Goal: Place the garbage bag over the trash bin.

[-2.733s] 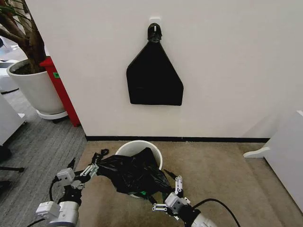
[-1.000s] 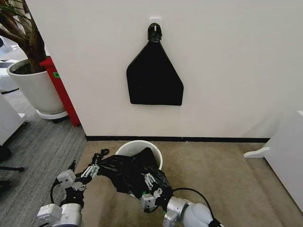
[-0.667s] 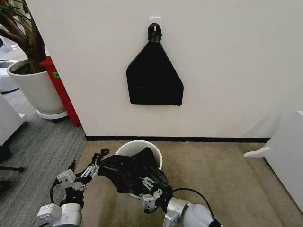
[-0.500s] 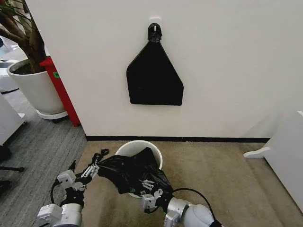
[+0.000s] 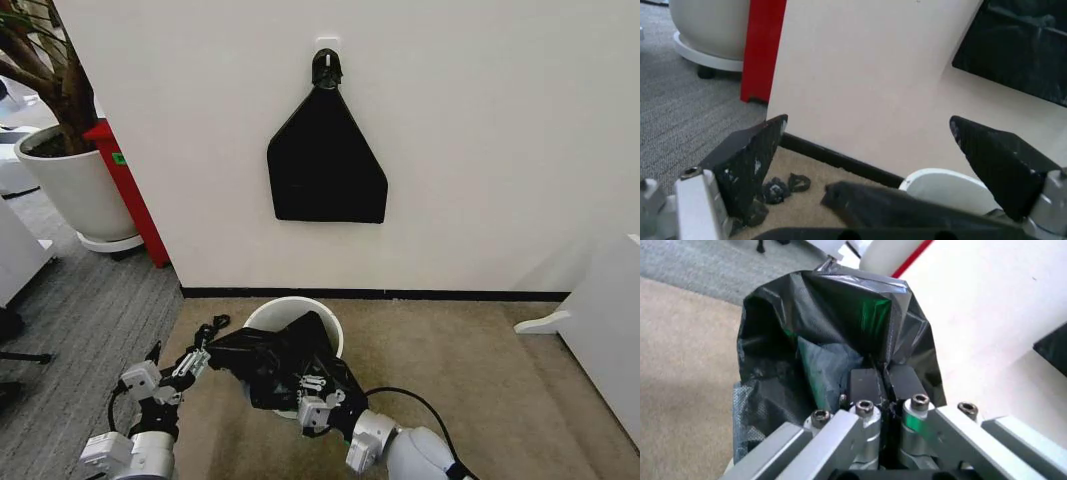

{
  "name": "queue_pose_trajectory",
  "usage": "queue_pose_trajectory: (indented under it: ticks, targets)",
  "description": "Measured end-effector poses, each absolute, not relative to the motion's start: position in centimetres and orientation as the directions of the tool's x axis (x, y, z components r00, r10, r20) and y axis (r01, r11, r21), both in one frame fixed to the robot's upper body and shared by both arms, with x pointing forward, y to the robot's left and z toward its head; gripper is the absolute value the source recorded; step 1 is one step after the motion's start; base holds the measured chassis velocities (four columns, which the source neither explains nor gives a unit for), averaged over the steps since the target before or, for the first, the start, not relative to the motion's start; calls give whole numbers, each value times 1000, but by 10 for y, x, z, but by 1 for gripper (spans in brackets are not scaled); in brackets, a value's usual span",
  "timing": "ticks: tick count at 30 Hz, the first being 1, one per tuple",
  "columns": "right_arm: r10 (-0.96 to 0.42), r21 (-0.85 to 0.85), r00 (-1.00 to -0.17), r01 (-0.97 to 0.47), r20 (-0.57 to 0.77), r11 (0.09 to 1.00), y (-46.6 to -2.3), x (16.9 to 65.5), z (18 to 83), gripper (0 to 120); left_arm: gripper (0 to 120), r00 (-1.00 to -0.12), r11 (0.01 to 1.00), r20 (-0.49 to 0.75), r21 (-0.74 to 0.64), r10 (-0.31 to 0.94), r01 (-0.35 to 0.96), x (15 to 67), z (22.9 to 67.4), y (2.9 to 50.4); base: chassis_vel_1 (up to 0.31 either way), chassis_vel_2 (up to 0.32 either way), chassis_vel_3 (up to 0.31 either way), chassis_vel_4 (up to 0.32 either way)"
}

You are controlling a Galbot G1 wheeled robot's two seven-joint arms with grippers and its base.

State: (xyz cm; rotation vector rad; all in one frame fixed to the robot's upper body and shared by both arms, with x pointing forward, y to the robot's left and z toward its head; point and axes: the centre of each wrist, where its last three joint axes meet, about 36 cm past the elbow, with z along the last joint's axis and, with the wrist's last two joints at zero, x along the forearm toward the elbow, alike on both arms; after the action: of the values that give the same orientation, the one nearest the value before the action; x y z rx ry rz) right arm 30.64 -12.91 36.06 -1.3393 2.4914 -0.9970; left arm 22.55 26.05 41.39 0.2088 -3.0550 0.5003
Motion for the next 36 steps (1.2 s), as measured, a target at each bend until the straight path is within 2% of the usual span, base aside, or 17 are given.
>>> queue_pose_trajectory:
  ticks: [6, 12, 17, 27, 31, 36]
  targets:
    - [-751, -488, -638, -716, 169, 499, -124, 307, 367, 0, 96, -989, 940, 65, -309, -129, -143, 225, 411, 260, 0, 0, 0, 0]
    - [-731, -402, -662, -723, 168, 562, -122, 309, 372, 0, 96, -989, 940, 67, -307, -131, -145, 224, 410, 260, 0, 0, 0, 0]
    - [-673, -270, -719, -692, 171, 670, -111, 314, 380, 0, 95, -989, 942, 72, -301, -132, -147, 222, 406, 257, 0, 0, 0, 0]
    - [-629, -72, -748, -654, 212, 753, -95, 314, 388, 0, 94, -989, 947, 83, -287, -123, -142, 218, 398, 256, 0, 0, 0, 0]
    - [-603, 85, -763, -601, 235, 794, -90, 313, 404, 0, 94, -988, 949, 91, -282, -121, -142, 218, 395, 256, 0, 0, 0, 0]
    - [-582, 172, -778, -555, 239, 814, -87, 317, 418, 0, 94, -988, 950, 97, -277, -124, -147, 217, 391, 254, 0, 0, 0, 0]
